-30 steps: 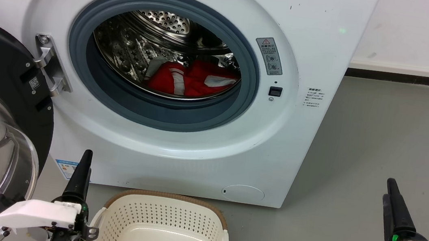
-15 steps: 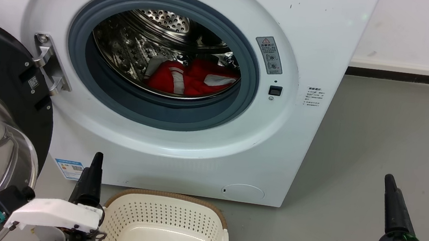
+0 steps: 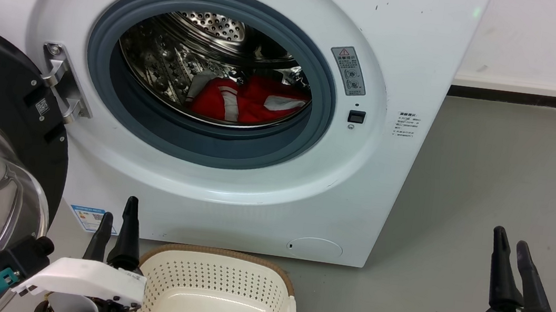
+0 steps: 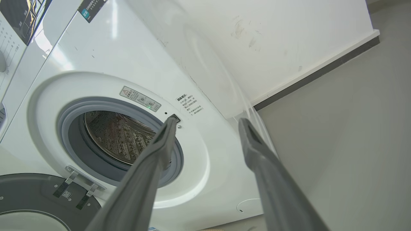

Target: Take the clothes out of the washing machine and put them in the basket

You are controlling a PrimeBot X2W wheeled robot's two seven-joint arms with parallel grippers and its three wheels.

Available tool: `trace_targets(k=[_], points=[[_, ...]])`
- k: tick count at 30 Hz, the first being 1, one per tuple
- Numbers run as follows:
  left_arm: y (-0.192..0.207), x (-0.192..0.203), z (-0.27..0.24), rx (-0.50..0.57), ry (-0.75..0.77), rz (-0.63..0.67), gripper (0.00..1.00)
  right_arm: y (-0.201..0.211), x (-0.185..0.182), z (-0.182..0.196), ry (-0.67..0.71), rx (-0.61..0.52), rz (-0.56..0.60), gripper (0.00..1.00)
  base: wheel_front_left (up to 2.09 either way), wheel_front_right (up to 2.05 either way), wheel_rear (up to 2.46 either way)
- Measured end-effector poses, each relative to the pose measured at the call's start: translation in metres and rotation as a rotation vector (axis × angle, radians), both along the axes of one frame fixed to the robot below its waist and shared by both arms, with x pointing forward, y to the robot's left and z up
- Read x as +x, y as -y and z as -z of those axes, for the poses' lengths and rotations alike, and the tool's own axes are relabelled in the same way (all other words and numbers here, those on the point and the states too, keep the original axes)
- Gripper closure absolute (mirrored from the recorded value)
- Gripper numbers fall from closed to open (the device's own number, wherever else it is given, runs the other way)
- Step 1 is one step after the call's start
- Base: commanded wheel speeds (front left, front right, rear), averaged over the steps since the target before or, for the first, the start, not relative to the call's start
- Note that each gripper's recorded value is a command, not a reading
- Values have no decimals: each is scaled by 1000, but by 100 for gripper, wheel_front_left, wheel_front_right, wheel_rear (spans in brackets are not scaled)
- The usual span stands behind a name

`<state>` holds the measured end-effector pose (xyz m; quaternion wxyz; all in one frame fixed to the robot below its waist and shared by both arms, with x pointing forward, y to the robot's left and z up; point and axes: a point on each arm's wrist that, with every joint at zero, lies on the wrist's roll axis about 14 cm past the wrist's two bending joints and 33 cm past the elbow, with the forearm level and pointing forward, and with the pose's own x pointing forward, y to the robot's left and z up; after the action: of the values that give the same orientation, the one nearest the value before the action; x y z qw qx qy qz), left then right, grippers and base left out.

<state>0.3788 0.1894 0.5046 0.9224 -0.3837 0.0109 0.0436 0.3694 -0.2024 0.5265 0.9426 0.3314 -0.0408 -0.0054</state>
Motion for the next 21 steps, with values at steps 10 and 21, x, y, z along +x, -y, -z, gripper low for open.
trace_targets(k=[10, 21], points=[[1, -1, -8, 131, 28, -10, 0, -4, -3, -6, 23, -160, -1, 0, 0, 0, 0], [5, -3, -13, 265, 53, -6, 0, -3, -7, -11, 45, -300, 12, 0, 0, 0, 0]])
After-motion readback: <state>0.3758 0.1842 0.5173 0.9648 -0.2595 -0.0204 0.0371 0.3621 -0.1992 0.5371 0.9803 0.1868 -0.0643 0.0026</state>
